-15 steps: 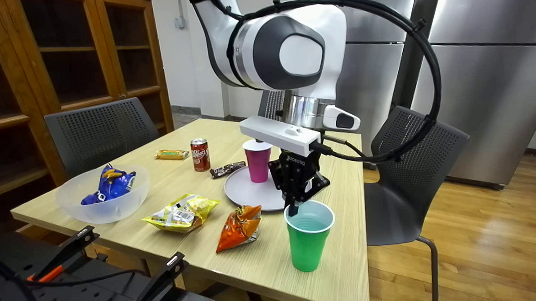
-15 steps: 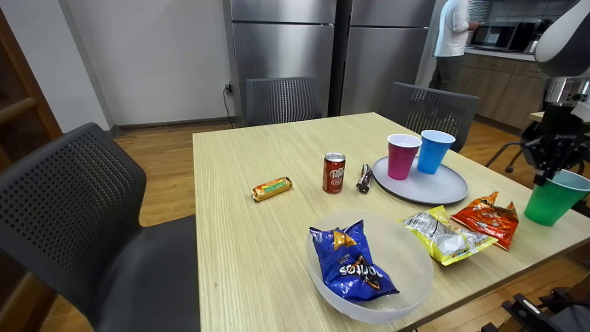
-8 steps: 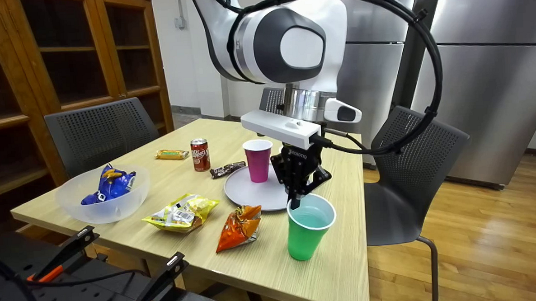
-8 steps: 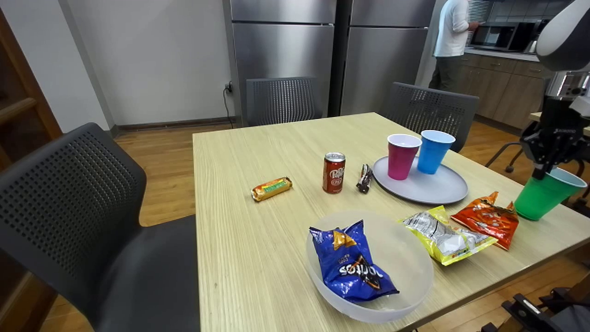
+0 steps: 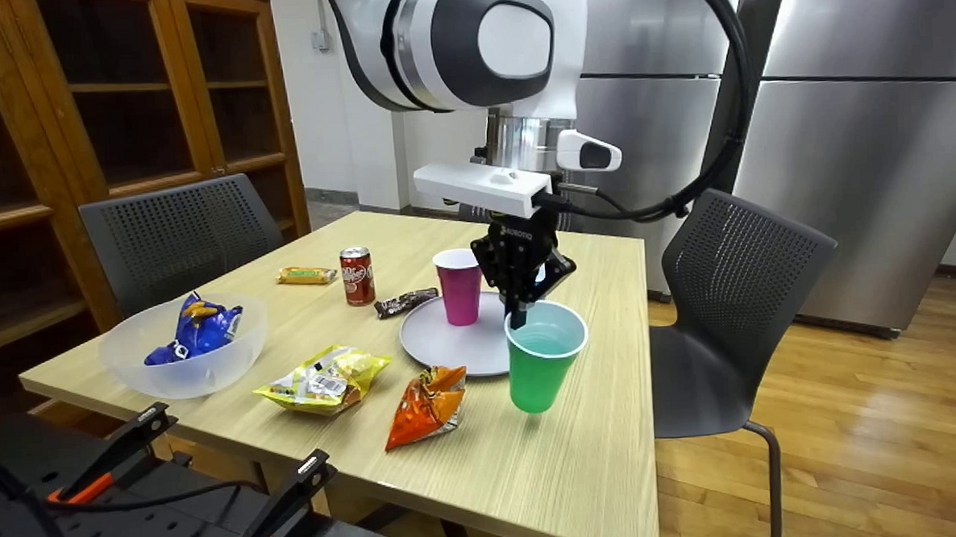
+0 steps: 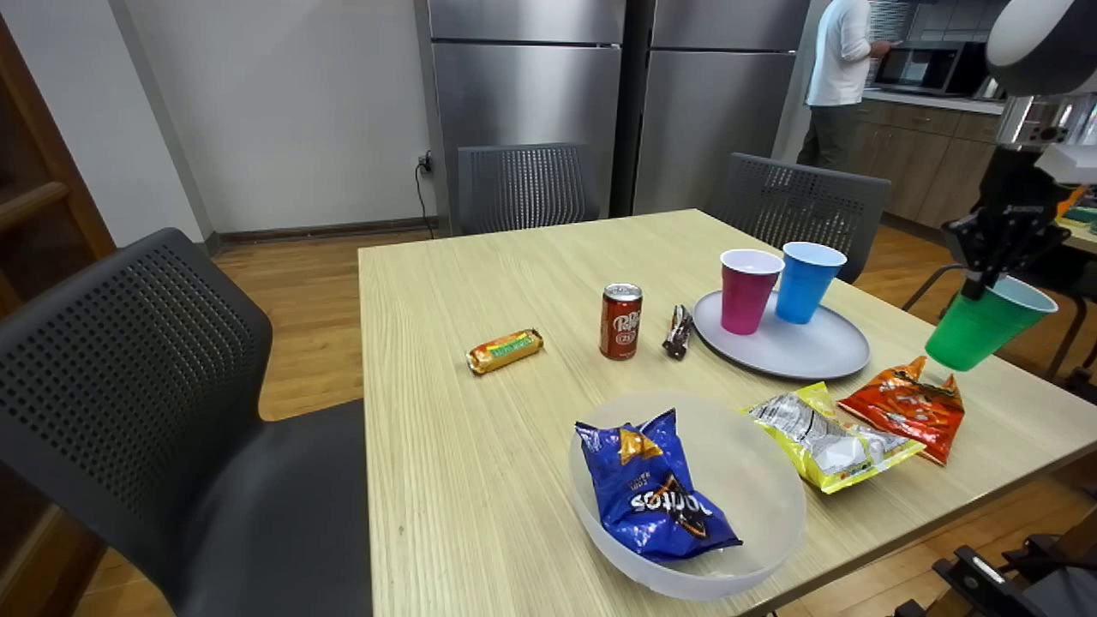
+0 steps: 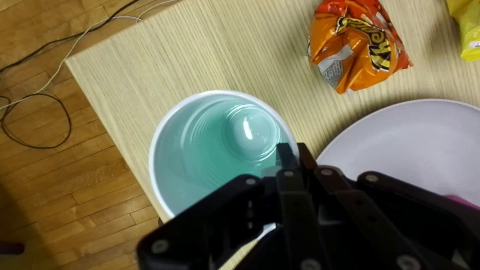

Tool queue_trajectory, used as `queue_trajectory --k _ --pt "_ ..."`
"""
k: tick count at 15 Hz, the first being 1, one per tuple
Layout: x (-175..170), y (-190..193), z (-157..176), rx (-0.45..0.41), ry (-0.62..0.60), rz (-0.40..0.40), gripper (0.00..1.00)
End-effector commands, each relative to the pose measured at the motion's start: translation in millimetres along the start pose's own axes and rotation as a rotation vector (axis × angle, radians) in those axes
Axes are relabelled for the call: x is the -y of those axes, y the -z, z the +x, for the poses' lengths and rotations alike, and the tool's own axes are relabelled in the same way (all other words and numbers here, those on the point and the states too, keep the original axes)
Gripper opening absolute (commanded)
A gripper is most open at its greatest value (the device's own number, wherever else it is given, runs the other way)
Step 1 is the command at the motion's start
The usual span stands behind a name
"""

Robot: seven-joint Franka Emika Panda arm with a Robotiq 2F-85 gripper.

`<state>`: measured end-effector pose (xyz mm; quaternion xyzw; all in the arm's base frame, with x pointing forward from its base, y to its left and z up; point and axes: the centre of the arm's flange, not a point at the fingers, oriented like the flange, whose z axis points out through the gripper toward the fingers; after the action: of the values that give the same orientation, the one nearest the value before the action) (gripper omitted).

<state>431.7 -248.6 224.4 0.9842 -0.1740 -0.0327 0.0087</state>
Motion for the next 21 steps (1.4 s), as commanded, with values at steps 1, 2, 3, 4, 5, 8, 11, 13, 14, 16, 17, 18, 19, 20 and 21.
queue_trajectory --k 1,2,3,4,5,8,11,13,14,16,17,18,19,20,21 --pt "31.1 19.0 -3.5 -0.041 0.024 -0.019 0.01" --pt "38.4 20.7 -0.8 -0.045 0.037 -0.02 0.01" --pt "46.9 21.5 2.1 -0.046 0.054 -0.022 0.01" --pt "54.0 21.5 4.4 -0.047 0.07 -0.024 0.01" --pt "62.8 20.9 7.7 -0.045 0.089 -0.028 0.01" --pt "84.5 19.6 16.7 -0.045 0.137 -0.036 0.01" --pt "100.8 20.1 25.5 -0.048 0.178 -0.04 0.01" --pt "109.7 17.8 31.7 -0.045 0.201 -0.044 0.01" --pt "113.6 16.1 35.1 -0.042 0.213 -0.044 0.01" --pt "120.5 12.3 41.2 -0.04 0.227 -0.054 0.01" --pt "123.4 9.9 44.5 -0.032 0.24 -0.054 0.01" --pt "125.7 7.4 47.7 -0.027 0.247 -0.058 0.01" --pt "128.2 4.6 50.3 -0.022 0.255 -0.058 0.01" --pt "130.5 2.1 53.0 -0.016 0.261 -0.058 0.01" --pt "132.8 -0.3 54.9 -0.013 0.266 -0.059 0.01"
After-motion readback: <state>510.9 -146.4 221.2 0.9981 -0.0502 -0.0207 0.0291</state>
